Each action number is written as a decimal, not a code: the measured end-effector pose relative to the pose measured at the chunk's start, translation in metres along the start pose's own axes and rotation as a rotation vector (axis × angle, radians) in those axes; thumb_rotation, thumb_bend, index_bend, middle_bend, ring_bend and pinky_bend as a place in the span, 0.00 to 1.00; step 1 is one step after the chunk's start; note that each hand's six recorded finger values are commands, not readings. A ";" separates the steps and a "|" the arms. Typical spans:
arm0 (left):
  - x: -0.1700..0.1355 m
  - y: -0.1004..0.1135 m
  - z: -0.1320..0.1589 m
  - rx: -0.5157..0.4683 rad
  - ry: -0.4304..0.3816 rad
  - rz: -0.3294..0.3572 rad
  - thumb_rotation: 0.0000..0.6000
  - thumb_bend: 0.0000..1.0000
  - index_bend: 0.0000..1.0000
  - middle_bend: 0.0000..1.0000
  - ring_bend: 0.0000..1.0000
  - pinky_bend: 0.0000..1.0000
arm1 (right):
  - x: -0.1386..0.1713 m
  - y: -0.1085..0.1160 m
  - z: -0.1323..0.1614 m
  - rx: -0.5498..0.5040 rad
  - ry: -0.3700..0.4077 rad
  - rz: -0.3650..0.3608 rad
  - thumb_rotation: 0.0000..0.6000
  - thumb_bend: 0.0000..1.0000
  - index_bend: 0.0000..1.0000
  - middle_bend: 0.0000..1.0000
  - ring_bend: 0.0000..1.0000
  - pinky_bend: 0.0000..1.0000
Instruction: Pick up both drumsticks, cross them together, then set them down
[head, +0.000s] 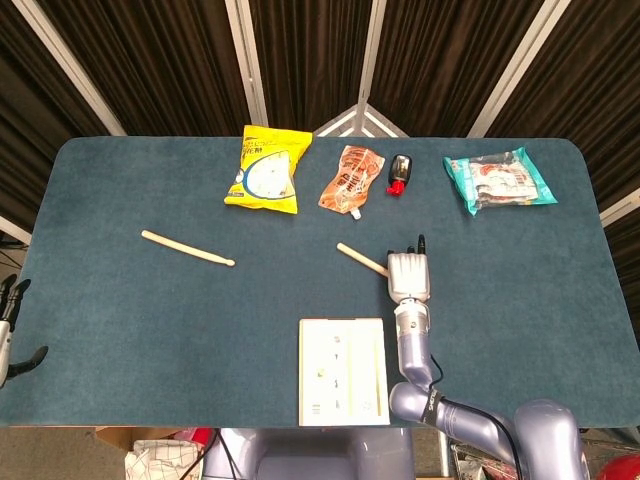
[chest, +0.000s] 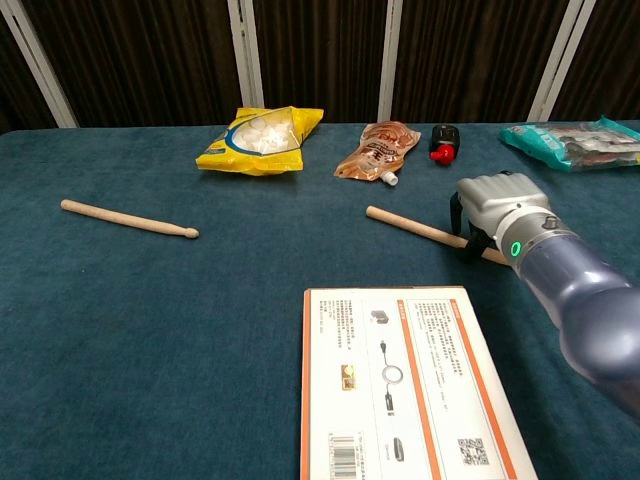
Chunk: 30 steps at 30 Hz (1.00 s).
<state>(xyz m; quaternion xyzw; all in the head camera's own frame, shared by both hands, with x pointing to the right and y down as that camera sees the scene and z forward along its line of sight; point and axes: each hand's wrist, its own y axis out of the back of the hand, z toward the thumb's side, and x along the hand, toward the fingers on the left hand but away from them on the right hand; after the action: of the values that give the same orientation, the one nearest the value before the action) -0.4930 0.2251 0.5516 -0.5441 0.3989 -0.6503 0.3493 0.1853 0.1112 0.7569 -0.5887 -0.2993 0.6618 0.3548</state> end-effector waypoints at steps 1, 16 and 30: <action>0.000 0.000 0.000 0.000 0.000 0.000 1.00 0.31 0.00 0.00 0.00 0.00 | 0.000 0.000 0.000 -0.001 0.001 -0.001 1.00 0.40 0.49 0.59 0.31 0.00; 0.000 0.001 -0.001 -0.007 0.000 0.003 1.00 0.31 0.00 0.00 0.00 0.00 | 0.004 0.004 0.006 -0.019 0.045 -0.013 1.00 0.47 0.65 0.61 0.32 0.00; 0.003 0.006 -0.004 -0.022 -0.012 0.026 1.00 0.31 0.00 0.00 0.00 0.00 | 0.026 0.031 0.009 -0.085 0.201 -0.106 1.00 0.49 0.67 0.62 0.35 0.00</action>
<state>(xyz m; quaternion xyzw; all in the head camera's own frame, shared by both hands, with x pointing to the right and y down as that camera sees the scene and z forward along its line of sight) -0.4978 0.2199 0.5471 -0.5466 0.4111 -0.6379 0.3541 0.1715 0.1152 0.7183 -0.6500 -0.3207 0.5666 0.3921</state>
